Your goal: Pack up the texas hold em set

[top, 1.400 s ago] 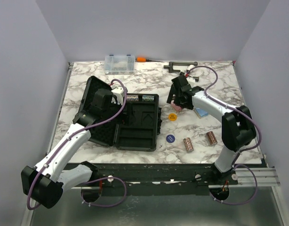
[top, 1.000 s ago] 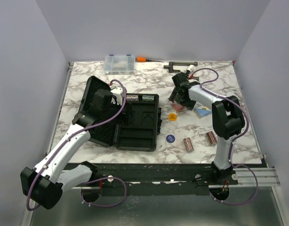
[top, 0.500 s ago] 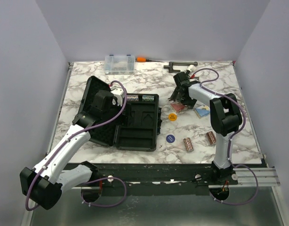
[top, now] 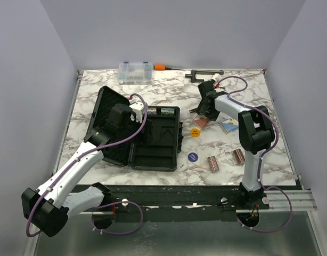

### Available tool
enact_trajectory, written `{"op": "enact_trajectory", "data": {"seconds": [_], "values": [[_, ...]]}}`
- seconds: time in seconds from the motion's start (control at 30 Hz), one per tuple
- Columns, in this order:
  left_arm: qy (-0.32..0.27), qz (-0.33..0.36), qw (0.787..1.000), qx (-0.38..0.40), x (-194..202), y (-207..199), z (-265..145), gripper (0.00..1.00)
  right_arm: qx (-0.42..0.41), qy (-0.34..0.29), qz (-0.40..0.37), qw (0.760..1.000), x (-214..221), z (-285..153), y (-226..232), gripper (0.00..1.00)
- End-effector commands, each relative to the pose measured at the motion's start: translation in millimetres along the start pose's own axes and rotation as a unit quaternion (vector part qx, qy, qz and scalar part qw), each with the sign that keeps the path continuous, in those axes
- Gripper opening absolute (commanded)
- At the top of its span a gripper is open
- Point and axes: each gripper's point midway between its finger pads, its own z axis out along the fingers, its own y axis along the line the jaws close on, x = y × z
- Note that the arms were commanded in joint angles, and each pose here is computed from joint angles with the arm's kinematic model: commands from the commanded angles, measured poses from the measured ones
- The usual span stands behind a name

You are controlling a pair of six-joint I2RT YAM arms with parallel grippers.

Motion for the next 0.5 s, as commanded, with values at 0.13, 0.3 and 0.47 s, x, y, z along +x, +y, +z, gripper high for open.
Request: {"op": "enact_trajectory", "data": {"seconds": [0.13,0.3,0.47], "values": [[-0.015,0.022,0.997,0.068,-11,-36,-13,0.56,-0.099,0.026,-0.021,0.995,7,-48,15,0.41],[-0.028,0.018,0.994,0.101,-21,-50,-18,0.52,-0.142,0.008,-0.030,0.989,-4,-84,18,0.41],[-0.035,0.026,0.993,0.112,-31,-56,-20,0.51,-0.230,-0.002,-0.059,0.971,-11,-128,36,0.37]]}}
